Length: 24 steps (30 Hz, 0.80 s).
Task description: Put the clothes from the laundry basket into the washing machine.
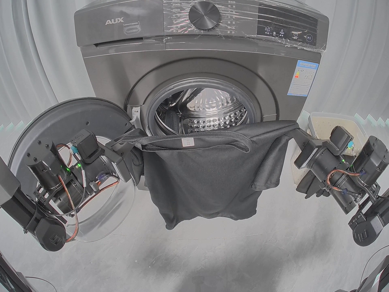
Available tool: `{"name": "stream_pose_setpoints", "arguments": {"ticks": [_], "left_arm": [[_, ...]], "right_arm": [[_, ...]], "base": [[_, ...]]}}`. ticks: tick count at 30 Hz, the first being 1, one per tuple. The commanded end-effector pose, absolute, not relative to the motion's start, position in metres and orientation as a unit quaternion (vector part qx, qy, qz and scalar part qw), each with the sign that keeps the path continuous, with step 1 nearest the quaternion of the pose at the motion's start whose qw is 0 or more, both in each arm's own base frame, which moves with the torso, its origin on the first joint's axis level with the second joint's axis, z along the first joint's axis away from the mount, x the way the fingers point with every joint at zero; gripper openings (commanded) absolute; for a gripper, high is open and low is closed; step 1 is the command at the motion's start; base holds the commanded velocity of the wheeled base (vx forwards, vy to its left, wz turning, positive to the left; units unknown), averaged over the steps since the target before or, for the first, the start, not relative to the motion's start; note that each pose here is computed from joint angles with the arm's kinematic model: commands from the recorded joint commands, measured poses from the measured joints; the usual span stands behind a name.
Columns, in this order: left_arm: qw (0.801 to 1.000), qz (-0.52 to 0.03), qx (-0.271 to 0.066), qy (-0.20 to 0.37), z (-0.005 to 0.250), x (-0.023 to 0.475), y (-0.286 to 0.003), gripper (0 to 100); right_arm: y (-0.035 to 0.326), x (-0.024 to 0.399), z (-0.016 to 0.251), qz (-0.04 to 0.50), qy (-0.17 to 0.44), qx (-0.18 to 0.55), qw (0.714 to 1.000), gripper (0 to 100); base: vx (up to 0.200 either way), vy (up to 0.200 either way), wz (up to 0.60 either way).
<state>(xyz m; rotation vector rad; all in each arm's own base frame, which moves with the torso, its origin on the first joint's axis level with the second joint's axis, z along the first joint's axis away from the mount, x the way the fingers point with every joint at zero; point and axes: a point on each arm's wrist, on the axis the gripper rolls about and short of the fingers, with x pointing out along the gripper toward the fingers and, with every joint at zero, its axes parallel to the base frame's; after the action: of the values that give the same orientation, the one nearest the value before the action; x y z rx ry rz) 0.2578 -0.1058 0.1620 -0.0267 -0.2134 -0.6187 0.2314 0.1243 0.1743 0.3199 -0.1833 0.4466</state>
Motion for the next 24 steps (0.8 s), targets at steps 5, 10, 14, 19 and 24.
{"name": "stream_pose_setpoints", "arguments": {"ticks": [5,10,14,19,24], "left_arm": [[0.946,-0.307,-0.013,-0.101,0.16,0.258,-0.108,0],[0.945,-0.313,-0.013,-0.093,0.155,0.26,-0.112,0],[0.944,-0.317,-0.014,-0.091,0.153,0.265,-0.118,0],[0.941,-0.324,-0.026,-0.095,0.154,0.268,-0.133,0],[0.94,-0.33,-0.025,-0.086,0.143,0.282,-0.145,0]], "right_arm": [[0.126,0.231,0.173,0.224,-0.088,0.159,0.958,0],[0.128,0.23,0.169,0.226,-0.078,0.158,0.958,0],[0.128,0.229,0.166,0.226,-0.072,0.158,0.959,0],[0.128,0.23,0.149,0.222,-0.037,0.147,0.963,0],[0.132,0.228,0.107,0.221,0.049,0.119,0.967,100]], "base": [[0.0,0.0,0.0],[0.0,0.0,0.0],[0.0,0.0,0.0],[0.0,0.0,0.0],[0.0,0.0,0.0]]}}
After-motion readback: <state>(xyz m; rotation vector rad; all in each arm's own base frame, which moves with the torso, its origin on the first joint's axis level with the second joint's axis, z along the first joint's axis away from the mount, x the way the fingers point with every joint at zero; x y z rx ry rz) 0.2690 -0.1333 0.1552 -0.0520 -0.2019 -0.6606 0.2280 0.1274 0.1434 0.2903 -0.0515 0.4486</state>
